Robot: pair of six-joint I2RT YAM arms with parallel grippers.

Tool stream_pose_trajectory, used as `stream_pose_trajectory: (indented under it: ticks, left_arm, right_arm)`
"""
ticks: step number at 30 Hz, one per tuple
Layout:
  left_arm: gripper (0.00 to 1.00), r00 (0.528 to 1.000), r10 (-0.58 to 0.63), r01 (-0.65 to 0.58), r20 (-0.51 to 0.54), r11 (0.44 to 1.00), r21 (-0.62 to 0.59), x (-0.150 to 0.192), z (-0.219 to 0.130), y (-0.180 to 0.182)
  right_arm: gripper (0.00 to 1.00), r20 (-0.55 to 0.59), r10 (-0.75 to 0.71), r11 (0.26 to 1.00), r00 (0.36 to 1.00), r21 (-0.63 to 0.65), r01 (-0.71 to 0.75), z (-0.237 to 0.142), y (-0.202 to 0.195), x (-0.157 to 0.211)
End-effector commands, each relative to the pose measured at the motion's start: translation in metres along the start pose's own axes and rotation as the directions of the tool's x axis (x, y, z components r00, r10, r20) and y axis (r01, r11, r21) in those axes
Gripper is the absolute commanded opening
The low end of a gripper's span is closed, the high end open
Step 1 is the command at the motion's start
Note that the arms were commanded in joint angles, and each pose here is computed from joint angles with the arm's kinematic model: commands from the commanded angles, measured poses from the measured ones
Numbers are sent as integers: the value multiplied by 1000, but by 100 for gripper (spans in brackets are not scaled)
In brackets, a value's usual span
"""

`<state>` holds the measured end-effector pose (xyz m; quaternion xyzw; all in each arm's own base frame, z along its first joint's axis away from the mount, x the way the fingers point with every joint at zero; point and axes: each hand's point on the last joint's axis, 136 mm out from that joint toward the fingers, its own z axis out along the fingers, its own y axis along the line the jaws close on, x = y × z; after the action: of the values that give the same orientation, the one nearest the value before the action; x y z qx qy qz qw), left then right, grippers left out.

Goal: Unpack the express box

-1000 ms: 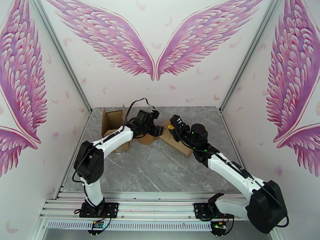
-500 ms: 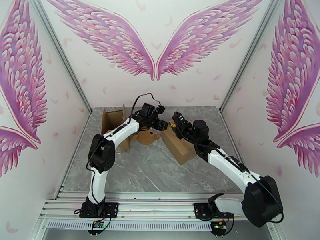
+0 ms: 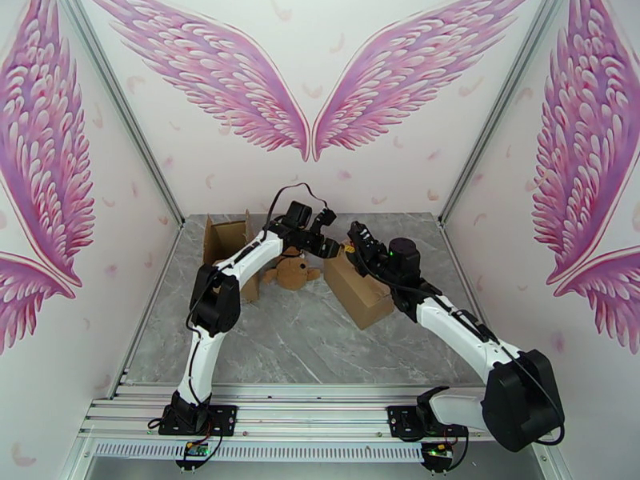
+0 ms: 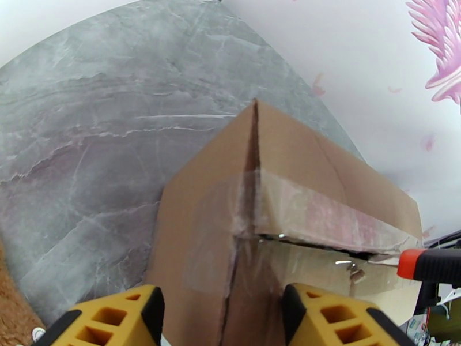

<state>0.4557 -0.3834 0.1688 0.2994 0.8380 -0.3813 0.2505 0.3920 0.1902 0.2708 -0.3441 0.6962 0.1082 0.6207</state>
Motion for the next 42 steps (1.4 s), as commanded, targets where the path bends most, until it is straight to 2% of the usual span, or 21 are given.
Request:
stream_pose_trajectory:
  ticks: [1,8,14,24,33,42]
  left_arm:
    - [49,992,-75,73,-101,997,-25,36,20,20]
    - [24,987,-113,103,-112,991,-90,46,18,41]
    - [13,982,-134,116,-133,984,-133,54,19,52]
    - [10,983,-129,111,-132,985,-135,53,18,51]
    - [10,983,-71,52,-166,992,-115,55,18,34]
    - [10,980,-43,19,-196,992,-123,62,21,29]
  right_arm:
    - [0,26,11,999,1000,-43,-10,-1,6,-16]
    - [0,22,3,1000,1000,-26,-3,-13,5,-21]
    - [0,16,9,1000,1000,7,-10,-25,4,-17]
    - [0,-52,-14,999,999,46,17,-33,6,12]
    - [0,24,-73,993,997,99,71,-31,-9,-15]
    - [0,47,-98,990,994,108,93,-21,-14,-23]
